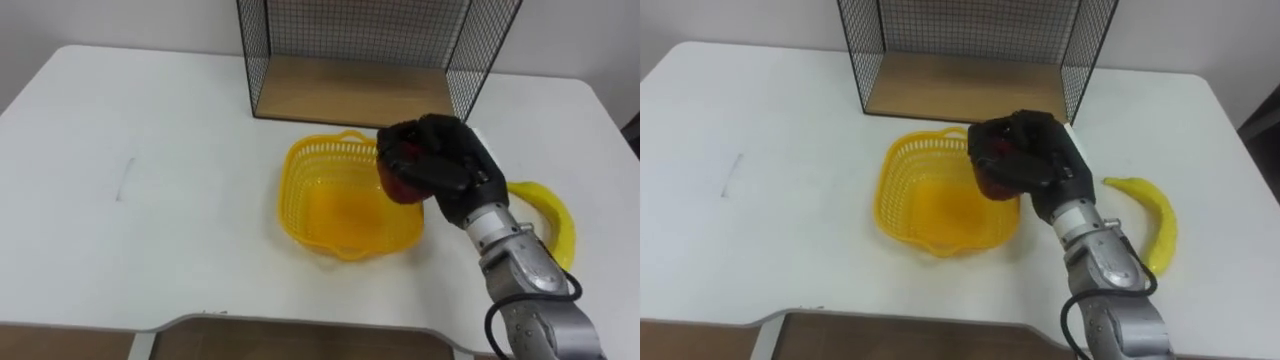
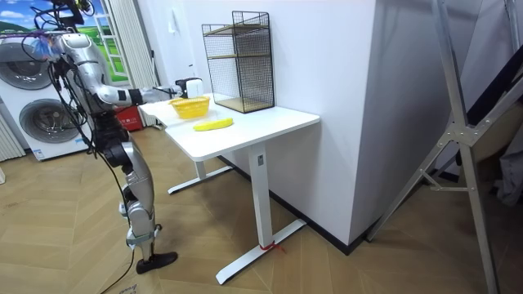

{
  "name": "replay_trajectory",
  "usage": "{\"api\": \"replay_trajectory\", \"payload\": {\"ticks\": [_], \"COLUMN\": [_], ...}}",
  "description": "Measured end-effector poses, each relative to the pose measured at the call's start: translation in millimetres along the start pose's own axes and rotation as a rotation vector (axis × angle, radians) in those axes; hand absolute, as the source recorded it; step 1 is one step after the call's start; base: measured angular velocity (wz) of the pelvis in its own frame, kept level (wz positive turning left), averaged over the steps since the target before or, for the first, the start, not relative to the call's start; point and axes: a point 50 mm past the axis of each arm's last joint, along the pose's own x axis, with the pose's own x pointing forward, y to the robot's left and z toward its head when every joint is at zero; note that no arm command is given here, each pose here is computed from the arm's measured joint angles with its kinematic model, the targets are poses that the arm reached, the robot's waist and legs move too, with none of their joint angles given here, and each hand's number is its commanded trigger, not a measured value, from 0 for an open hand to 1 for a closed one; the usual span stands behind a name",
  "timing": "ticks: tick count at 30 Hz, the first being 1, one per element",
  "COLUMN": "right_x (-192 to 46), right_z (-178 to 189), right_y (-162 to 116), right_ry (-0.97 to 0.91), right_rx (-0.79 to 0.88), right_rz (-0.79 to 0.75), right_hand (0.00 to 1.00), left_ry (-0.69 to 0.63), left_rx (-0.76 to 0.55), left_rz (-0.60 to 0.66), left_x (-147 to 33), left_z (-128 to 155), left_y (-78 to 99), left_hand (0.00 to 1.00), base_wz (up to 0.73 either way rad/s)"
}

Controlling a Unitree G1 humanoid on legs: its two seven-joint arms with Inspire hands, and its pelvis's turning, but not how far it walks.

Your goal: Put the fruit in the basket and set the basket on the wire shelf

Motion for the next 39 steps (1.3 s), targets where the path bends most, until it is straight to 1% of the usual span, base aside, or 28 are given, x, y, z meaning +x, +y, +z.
{"api": "replay_trajectory", "payload": {"ticks": [6, 7, 8, 9, 21, 32, 39], "right_x": [10, 10, 11, 13, 14, 12, 11], "right_z": [1, 1, 1, 1, -1, -12, -18], "right_y": [4, 5, 6, 7, 8, 2, 0], "right_ry": [0.025, 0.029, 0.034, 0.038, 0.06, 0.111, 0.134], "right_rx": [-0.089, -0.098, -0.104, -0.109, -0.186, -0.172, -0.161], "right_rz": [0.032, 0.033, 0.039, 0.045, 0.053, 0.033, 0.022], "right_hand": [1.0, 0.57, 0.39, 0.0, 0.0, 0.0, 0.0], "left_ry": [-0.018, -0.018, -0.022, -0.024, -0.008, -0.003, -0.017], "left_rx": [0.012, 0.012, 0.012, 0.011, 0.014, 0.025, 0.035], "left_rz": [0.001, 0.001, 0.002, 0.0, -0.02, -0.006, -0.001], "left_x": [2.2, 2.3, 2.7, 2.9, 2.6, 3.0, 3.0], "left_z": [8, 8, 10, 11, 8, 5, 8], "left_y": [3.8, 3.9, 4.5, 4.6, 3.0, 8.0, 8.3], "left_hand": [0.0, 0.0, 0.0, 0.0, 0.0, 0.0, 0.0], "base_wz": [0.01, 0.04, 0.03, 0.0, 0.0, 0.07, 0.0]}}
